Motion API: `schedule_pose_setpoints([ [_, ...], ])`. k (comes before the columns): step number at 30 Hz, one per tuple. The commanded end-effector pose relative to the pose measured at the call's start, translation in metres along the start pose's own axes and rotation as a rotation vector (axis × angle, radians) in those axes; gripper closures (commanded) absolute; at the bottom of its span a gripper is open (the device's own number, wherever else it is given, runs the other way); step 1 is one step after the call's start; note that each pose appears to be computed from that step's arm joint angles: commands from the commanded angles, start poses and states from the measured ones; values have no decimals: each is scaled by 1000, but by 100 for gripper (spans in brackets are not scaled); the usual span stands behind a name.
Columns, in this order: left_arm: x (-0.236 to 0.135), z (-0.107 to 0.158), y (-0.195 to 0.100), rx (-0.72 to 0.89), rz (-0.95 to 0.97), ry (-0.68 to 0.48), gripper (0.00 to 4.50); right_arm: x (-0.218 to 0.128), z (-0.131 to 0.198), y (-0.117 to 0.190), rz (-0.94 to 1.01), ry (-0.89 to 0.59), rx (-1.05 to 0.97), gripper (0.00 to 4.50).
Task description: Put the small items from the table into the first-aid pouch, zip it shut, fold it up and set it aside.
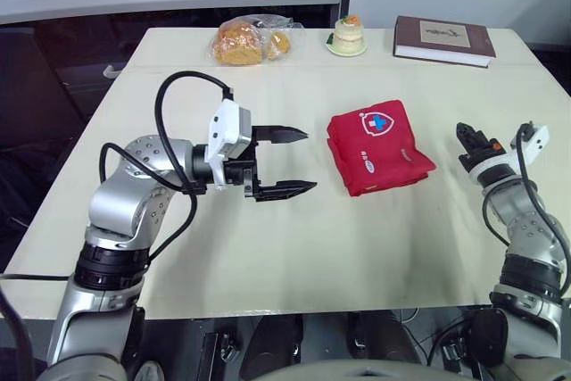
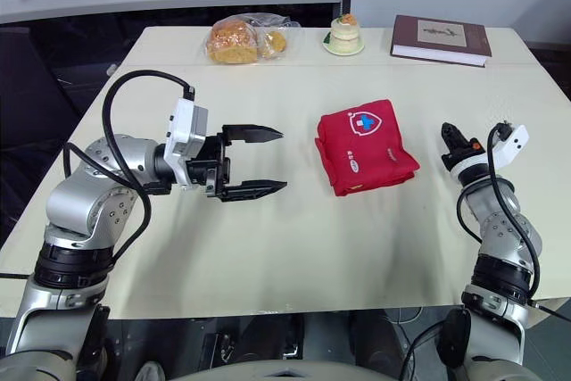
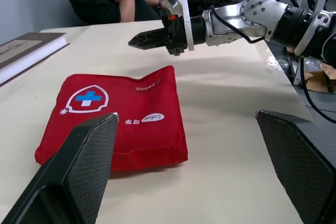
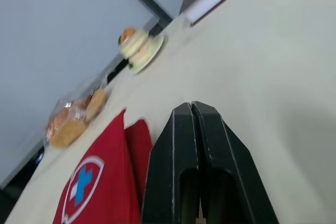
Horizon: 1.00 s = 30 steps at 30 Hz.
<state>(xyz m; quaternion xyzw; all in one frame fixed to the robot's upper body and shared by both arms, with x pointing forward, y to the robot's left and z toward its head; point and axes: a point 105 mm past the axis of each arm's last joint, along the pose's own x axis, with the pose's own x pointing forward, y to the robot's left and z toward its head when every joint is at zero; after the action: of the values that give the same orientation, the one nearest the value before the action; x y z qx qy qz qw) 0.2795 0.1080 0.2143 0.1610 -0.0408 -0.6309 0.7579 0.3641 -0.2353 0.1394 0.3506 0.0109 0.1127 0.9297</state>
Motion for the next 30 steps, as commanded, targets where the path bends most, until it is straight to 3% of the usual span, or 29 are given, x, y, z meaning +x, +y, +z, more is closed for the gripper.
schedule_pose_setpoints([
  [1, -3, 9, 2, 49, 3, -8, 0, -9, -5, 22, 145, 109, -47, 397],
  [3, -3, 10, 2, 50, 2, -11, 0, -12, -13, 25, 179, 195, -82, 328],
  [6, -2, 12, 3, 52, -1, -18, 0, -15, -27, 25, 198, 319, -104, 174],
  [10, -2, 14, 3, 56, 1, -25, 0, -17, -45, 28, 236, 447, -88, 4],
  [16, -3, 13, 2, 57, 15, -24, 0, -18, -64, 21, 217, 572, -123, 4],
  [19, -4, 13, 2, 55, 23, -24, 0, -13, -62, 18, 201, 547, -98, 87],
  [21, -4, 12, 2, 53, 28, -23, 0, -11, -58, 20, 208, 522, -69, 196],
  [26, -4, 11, 2, 51, 31, -23, 0, -5, -50, 21, 200, 448, -23, 422],
  [27, -4, 11, 2, 51, 32, -24, 0, -1, -44, 20, 186, 407, -13, 448],
  [30, -3, 12, 4, 53, 34, -28, 0, 17, -18, 10, 97, 229, 3, 448],
])
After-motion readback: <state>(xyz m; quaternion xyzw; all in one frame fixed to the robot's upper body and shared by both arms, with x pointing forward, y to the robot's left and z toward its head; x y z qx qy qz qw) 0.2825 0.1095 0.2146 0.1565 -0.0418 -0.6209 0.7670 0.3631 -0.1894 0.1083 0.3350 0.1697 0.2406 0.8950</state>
